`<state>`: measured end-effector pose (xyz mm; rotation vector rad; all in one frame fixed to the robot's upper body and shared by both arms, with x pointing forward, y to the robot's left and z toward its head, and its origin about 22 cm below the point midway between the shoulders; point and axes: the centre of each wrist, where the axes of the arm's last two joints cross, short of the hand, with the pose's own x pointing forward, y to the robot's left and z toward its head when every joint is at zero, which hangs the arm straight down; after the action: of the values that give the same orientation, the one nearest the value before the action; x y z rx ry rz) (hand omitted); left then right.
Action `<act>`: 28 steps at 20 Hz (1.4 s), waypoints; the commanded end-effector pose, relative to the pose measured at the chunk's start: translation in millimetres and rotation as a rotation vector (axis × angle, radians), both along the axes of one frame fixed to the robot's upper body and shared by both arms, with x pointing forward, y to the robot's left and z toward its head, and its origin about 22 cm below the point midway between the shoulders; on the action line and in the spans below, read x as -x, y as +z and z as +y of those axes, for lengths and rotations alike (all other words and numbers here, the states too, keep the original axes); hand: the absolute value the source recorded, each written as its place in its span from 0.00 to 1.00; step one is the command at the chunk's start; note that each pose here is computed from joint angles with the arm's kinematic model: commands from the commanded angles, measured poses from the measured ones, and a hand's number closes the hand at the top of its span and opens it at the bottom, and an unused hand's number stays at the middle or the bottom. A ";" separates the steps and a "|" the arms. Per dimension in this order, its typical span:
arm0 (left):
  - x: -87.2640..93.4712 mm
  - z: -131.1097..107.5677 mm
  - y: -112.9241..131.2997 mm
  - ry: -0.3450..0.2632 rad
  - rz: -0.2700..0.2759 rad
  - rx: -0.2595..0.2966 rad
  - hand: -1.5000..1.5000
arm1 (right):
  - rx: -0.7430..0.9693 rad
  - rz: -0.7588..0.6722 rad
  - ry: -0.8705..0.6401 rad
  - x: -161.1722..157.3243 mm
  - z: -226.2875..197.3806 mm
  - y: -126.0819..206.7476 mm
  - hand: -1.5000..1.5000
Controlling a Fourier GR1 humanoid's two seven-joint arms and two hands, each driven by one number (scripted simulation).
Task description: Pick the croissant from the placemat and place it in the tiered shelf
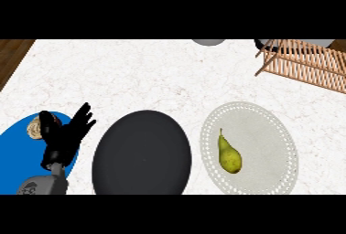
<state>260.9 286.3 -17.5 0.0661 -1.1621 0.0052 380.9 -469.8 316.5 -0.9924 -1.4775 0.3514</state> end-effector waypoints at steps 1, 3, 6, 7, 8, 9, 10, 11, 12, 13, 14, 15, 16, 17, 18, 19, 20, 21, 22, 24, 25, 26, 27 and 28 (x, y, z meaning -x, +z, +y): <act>0.8 -13.3 2.2 0.006 0.018 -0.004 0.50 | 0.014 -0.005 -0.007 -16.0 10.0 -32.1 1.00; 1.2 0.5 -14.9 -0.006 0.043 -0.001 0.50 | 0.017 -0.021 -0.004 -18.7 15.4 -14.3 1.00; 4.0 3.5 -1.7 0.012 0.030 0.002 0.50 | 0.006 -0.054 0.004 -15.0 2.6 -39.7 1.00; 6.8 -1.5 -7.3 -0.005 0.013 0.000 0.50 | 0.005 -0.048 0.017 -5.4 -9.3 -24.1 1.00; -11.4 3.5 -6.0 0.011 0.029 0.009 0.50 | 0.001 -0.065 0.045 -17.6 6.4 -33.6 1.00; -2.1 5.9 -0.8 -0.011 0.031 0.001 0.50 | 0.020 -0.059 0.031 -16.2 3.8 -33.1 1.00; 5.4 -11.4 -16.1 -0.013 0.038 -0.004 0.50 | 0.011 -0.054 0.041 -14.2 2.8 -20.1 1.00; -7.3 -6.6 -5.5 -0.009 0.020 0.017 0.50 | 0.018 -0.052 0.039 -7.7 -7.7 -23.2 1.00; 3.9 -5.2 2.2 -0.019 0.021 -0.004 0.50 | 0.014 -0.055 0.017 -6.8 -9.1 -23.1 1.00; 4.2 0.7 -10.5 -0.013 0.035 -0.006 0.50 | -0.005 -0.062 0.043 -12.6 -1.2 -22.3 1.00; 9.0 -12.6 -12.2 -0.001 0.023 0.004 0.50 | -0.003 -0.059 0.046 -11.5 -2.3 -19.4 1.00; 3.7 -12.9 -10.4 -0.007 0.010 0.004 0.50 | 0.035 -0.035 0.039 -4.7 -11.3 -17.8 1.00; -3.0 -16.9 -5.6 0.004 0.009 -0.007 0.50 | 0.090 -0.010 0.037 -6.8 -9.5 -24.3 1.00; 4.2 -8.1 -9.9 -0.010 0.014 -0.014 0.50 | 0.118 0.004 0.028 -3.8 -10.3 -10.7 1.00; 11.0 3.0 -11.1 0.008 0.033 0.011 0.50 | 0.074 -0.005 0.040 -5.5 -9.0 -11.5 1.00; -1.7 8.6 -4.1 -0.001 0.033 0.003 0.50 | -0.063 -0.067 -0.014 -7.5 -9.5 -19.6 1.00; -11.0 -9.6 4.0 -0.005 0.004 0.009 0.50 | -0.140 -0.084 -0.028 -10.6 -8.7 -37.2 1.00; -1.8 0.1 -7.8 -0.004 0.014 0.004 0.50 | -0.167 -0.112 -0.049 -5.1 -12.8 -15.5 0.00; -2.1 -10.9 -9.8 -0.009 0.033 0.002 0.50 | -0.188 -0.133 -0.053 -3.8 -13.7 -11.6 0.00; 6.9 0.3 -9.8 -0.014 0.010 0.003 0.50 | -0.267 -0.166 -0.079 -10.8 -8.3 -30.6 0.00; -1.0 2.2 -3.7 -0.004 0.024 0.007 0.50 | -0.289 -0.163 -0.062 -9.9 -8.0 -20.7 0.00; -0.2 -4.7 -5.3 0.000 0.015 -0.006 0.50 | -0.319 -0.179 -0.054 -13.7 -3.2 -22.7 0.00; 2.0 3.1 -14.3 0.015 0.024 0.007 0.50 | -0.377 -0.222 -0.028 -3.6 -14.6 -9.9 0.00; 8.3 -7.2 -7.7 -0.018 0.032 0.004 0.50 | -0.401 -0.223 -0.022 -4.9 -12.4 -7.7 0.00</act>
<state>262.9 283.4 -17.6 0.0590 -1.1839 -0.0006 388.3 -480.0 301.0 -0.8406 -1.6075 0.0292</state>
